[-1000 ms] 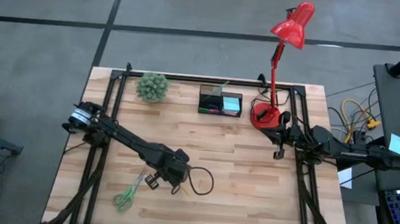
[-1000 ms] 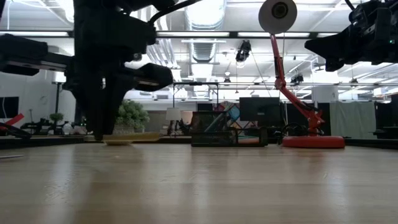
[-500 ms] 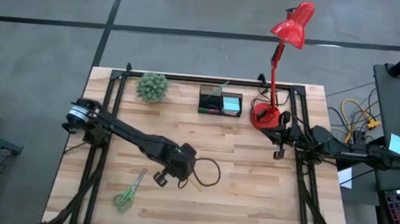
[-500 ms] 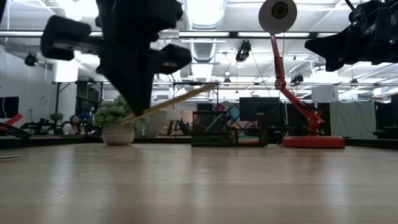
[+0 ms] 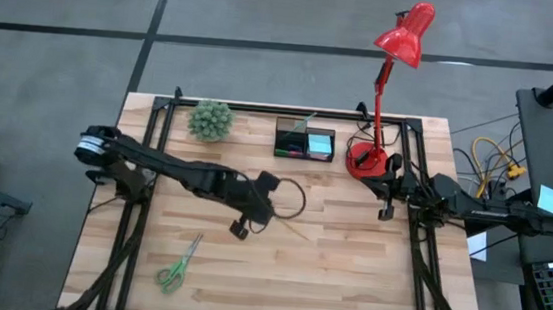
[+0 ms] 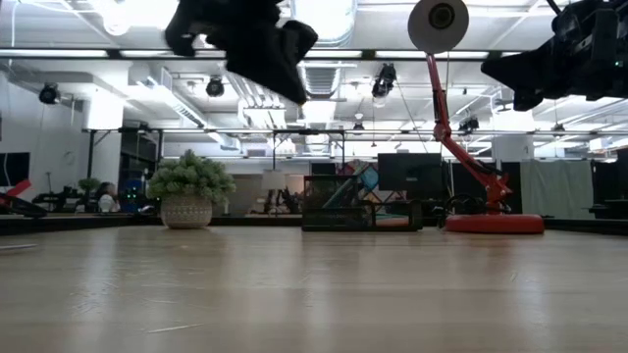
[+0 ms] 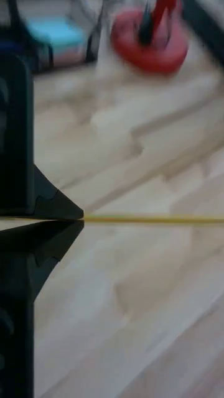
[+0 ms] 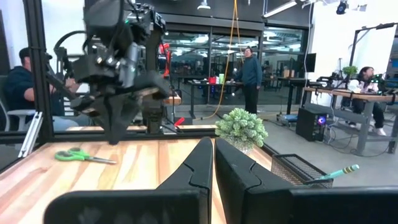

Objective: Pick and place office supplies into organizer
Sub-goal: Put the yellow pencil into the desk organizer

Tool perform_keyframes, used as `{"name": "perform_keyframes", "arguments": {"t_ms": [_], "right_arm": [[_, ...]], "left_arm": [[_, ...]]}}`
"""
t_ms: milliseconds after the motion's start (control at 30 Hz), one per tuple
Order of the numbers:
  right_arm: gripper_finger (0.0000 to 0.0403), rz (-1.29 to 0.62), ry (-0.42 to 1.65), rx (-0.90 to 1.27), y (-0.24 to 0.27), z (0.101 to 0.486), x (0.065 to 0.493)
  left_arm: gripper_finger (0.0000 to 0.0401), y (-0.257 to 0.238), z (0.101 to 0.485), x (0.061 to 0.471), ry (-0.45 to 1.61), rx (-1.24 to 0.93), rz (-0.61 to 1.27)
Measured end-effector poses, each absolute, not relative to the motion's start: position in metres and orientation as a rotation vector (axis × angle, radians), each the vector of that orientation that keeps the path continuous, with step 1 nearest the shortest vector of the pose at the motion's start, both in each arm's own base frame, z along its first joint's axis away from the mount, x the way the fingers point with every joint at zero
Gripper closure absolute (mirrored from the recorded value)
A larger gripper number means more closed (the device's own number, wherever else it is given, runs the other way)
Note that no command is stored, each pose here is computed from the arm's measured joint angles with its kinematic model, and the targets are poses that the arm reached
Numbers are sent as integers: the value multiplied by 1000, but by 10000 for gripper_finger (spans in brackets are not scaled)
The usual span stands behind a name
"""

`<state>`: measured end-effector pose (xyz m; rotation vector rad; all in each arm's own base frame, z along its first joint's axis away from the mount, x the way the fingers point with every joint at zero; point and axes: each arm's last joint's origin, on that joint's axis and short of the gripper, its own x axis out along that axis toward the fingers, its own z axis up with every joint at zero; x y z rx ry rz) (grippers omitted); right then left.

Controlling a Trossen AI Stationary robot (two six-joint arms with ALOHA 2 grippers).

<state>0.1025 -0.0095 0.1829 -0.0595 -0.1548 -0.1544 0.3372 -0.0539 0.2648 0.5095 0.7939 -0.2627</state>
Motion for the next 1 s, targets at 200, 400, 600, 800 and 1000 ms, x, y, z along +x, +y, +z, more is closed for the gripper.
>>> {"name": "perform_keyframes", "arguments": {"t_ms": [200,400,600,800,1000], "right_arm": [[394,-155,-159,-59,-10,183,102],[394,-154,-158,-59,-10,183,103],[394,-154,-157,-59,-10,183,103],[394,-155,-157,-59,-10,183,103],[394,-155,-157,-59,-10,183,103]], "left_arm": [[399,-36,275,342,697,528,-165],[400,-30,270,342,703,540,-161],[401,-30,259,340,712,535,-162],[401,-30,253,344,665,530,-150],[401,-31,241,343,628,524,-141]]}}
